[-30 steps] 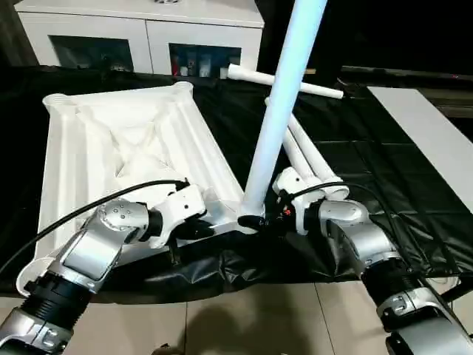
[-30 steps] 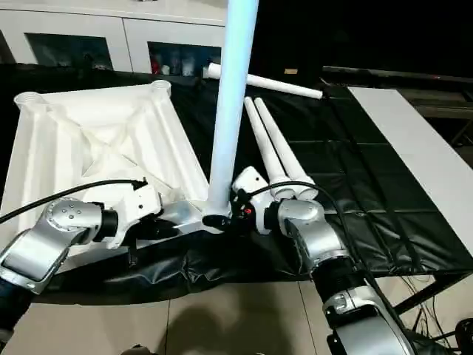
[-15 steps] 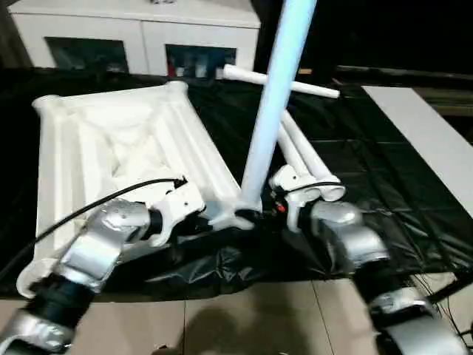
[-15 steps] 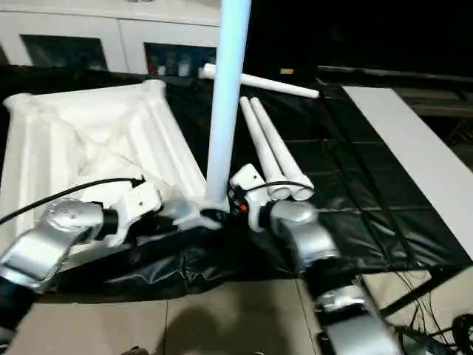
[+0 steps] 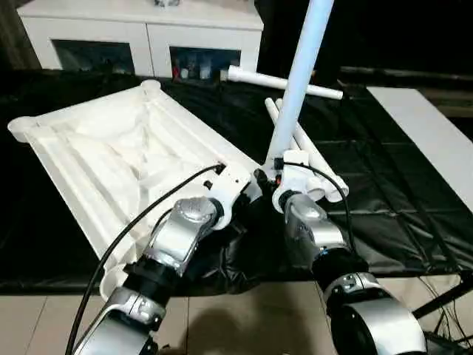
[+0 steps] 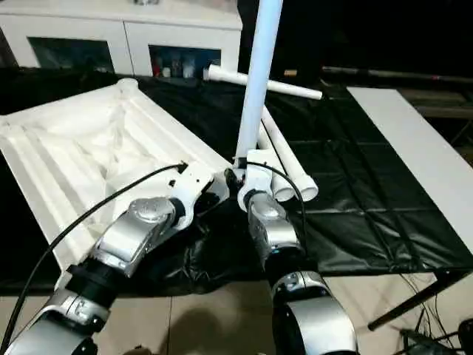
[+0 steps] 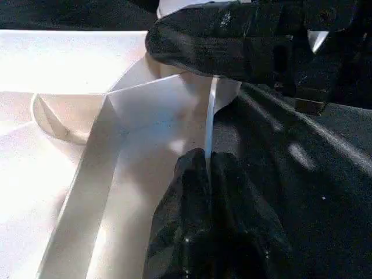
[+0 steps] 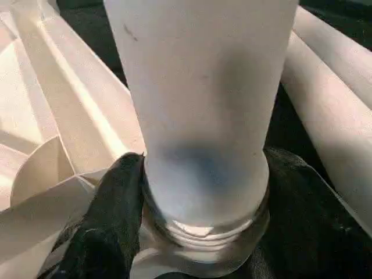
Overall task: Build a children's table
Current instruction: Rotate leg to tighten
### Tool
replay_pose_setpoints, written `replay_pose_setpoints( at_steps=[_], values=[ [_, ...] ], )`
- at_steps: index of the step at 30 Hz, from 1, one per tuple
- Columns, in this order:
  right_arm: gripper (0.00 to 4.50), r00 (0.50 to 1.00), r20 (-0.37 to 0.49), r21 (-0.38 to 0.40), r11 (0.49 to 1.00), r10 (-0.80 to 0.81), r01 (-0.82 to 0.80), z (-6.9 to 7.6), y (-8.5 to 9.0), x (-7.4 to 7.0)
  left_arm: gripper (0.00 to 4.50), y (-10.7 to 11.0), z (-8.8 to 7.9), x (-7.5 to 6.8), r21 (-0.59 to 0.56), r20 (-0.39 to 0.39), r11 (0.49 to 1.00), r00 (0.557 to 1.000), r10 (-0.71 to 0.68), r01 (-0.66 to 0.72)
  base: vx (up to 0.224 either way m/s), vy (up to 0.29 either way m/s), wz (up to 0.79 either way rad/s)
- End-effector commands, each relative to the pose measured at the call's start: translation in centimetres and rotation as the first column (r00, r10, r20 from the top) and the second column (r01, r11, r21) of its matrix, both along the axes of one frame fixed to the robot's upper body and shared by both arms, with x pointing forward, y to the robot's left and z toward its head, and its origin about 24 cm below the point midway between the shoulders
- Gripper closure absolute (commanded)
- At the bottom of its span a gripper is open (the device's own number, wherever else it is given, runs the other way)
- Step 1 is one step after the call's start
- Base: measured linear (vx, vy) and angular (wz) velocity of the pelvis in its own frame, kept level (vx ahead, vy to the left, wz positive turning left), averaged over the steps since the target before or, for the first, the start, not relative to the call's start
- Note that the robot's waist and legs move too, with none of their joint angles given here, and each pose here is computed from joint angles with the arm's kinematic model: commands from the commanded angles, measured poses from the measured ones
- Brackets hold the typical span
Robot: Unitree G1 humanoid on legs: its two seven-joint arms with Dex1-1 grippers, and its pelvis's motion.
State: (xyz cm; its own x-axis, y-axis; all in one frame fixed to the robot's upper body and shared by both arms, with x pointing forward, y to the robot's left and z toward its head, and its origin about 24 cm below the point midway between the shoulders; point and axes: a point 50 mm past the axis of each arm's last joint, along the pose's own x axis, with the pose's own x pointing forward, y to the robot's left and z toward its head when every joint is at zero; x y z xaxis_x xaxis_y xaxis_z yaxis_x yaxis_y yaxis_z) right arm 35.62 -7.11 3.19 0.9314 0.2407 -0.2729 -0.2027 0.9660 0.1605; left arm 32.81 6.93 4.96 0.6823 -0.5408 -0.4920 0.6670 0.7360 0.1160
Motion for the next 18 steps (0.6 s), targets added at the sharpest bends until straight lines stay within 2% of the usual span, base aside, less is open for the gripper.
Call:
replay_pose_setpoints(
  at_steps=[1,4,5,9,11,13,16,18],
  values=[
    [1.09,0.952,0.083,0.126,0.944,0.295,-0.304,1.5,6.9,-1.8,4.50,1.5,1.2,1.7,0.021,0.122,0.987,0.980,0.156,-0.159,0.000,0.000,0.00],
    [0.68,0.952,0.113,0.106,0.950,0.283,-0.295,1.9,6.3,-1.5,4.50,2.2,1.2,1.7,0.034,0.123,0.987,0.981,0.151,-0.157,-0.005,0.002,-0.07],
    [0.63,0.943,0.154,0.066,0.949,0.296,-0.309,2.4,5.4,-1.2,4.50,3.1,1.3,1.5,0.056,0.133,0.989,0.982,0.130,-0.139,0.000,0.000,0.00],
    [0.25,0.937,0.183,0.016,0.952,0.298,-0.306,2.7,4.0,-0.9,4.50,4.0,1.3,1.3,0.072,0.133,0.990,0.985,0.112,-0.122,0.000,0.000,0.00],
    [0.15,0.930,0.176,-0.060,0.946,0.323,-0.318,2.8,1.6,-0.8,4.50,5.6,1.4,0.7,0.113,0.121,0.990,0.990,0.068,-0.082,0.000,0.000,0.00],
    [0.07,0.924,0.171,-0.079,0.939,0.343,-0.334,2.8,1.0,-0.9,4.50,5.9,1.3,0.6,0.120,0.115,0.991,0.992,0.052,-0.066,0.000,0.000,0.00],
    [0.07,0.882,0.150,-0.146,0.892,0.447,-0.428,2.8,-1.0,-1.5,4.50,7.4,1.1,-0.3,0.148,0.058,0.989,0.998,0.004,-0.013,0.000,0.000,0.00],
    [0.07,0.804,0.117,-0.191,0.808,0.583,-0.558,2.9,-2.1,-2.4,4.50,8.2,1.2,-1.1,0.160,0.018,0.982,0.995,-0.102,0.098,0.000,0.000,0.00]
  ],
)
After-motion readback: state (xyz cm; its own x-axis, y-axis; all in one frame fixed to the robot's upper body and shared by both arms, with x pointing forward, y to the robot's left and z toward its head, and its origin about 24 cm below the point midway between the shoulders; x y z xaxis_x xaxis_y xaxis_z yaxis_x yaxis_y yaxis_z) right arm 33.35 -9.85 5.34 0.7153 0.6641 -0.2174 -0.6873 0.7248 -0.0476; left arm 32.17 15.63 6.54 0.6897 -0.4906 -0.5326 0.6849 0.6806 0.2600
